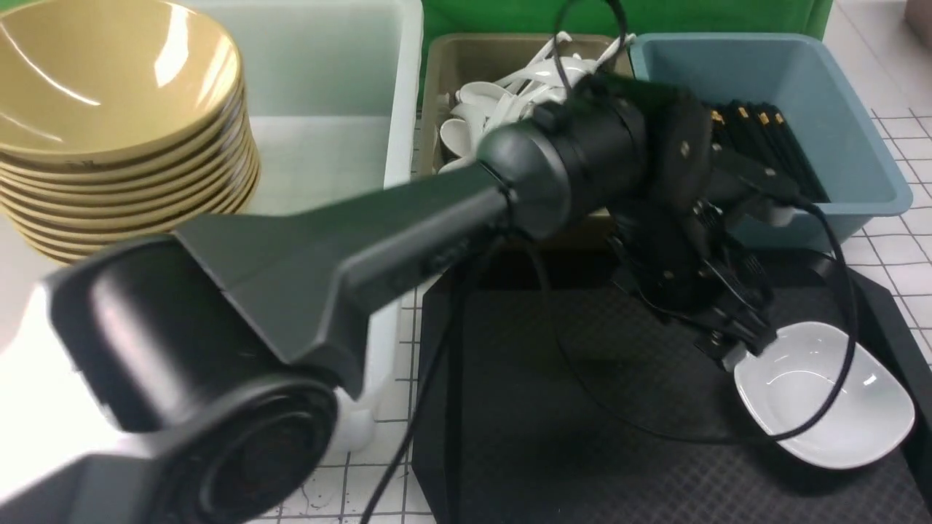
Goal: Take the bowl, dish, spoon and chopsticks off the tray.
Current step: Use the left arm to grab the plate, then use the left arm to put the plate into the large storage box on the left
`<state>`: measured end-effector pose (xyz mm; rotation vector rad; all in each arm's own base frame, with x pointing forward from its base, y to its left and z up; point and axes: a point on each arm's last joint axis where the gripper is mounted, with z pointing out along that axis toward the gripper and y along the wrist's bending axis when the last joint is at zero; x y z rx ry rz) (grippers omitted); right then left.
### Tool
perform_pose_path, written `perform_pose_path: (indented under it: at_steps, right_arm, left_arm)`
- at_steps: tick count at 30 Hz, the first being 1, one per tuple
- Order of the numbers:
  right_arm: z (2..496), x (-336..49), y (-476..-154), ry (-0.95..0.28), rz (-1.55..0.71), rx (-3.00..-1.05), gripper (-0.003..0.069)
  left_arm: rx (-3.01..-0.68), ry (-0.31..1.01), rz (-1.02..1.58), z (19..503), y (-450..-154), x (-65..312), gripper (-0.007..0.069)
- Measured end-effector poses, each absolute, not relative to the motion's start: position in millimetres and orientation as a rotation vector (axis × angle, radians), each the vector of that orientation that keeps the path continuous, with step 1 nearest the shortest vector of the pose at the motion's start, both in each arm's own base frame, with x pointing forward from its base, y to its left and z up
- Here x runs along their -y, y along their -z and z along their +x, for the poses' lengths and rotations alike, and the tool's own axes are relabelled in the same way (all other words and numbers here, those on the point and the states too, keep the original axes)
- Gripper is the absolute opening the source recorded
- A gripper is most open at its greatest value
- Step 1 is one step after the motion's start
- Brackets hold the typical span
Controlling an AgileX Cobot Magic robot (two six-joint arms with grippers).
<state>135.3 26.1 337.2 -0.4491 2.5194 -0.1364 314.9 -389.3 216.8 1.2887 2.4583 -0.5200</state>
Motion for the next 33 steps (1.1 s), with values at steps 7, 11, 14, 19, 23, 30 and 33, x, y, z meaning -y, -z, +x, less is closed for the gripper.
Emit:
perform_pose_path:
  at_steps: [7, 11, 14, 19, 23, 30, 33]
  right_arm:
    - [135.9, -26.4, -338.4, 0.131, -0.446, -2.495, 0.0048]
    - [137.1, -26.9, -339.3, 0.127, -0.445, -2.478, 0.0050]
    - [137.4, -27.1, -339.5, 0.125, -0.444, -2.474, 0.0050]
    - [137.6, -27.2, -339.6, 0.124, -0.444, -2.471, 0.0051]
    - [137.7, -27.2, -339.7, 0.124, -0.444, -2.470, 0.0051]
    - [137.1, -34.0, -356.2, 0.029, -0.472, -2.411, 0.0055]
    - [138.8, -44.9, -375.4, -0.103, -0.528, -2.312, 0.0055]
  left_arm:
    - [-2.471, 0.732, 1.148, 316.5, -191.2, 410.8, 0.0507]
    - [-2.486, 0.801, 1.121, 316.2, -180.2, 416.1, 0.0477]
    - [-2.495, 0.825, 1.137, 316.0, -168.4, 418.7, 0.0392]
    - [-2.495, 0.837, 1.156, 315.9, -161.1, 419.9, 0.0163]
    - [-2.466, 0.839, 1.180, 319.6, -179.5, 414.7, 0.0031]
    - [-2.382, 0.725, 1.188, 349.7, -267.2, 358.6, 0.0003]
    - [-2.355, 0.666, 1.136, 357.8, -319.4, 313.6, 0.0003]
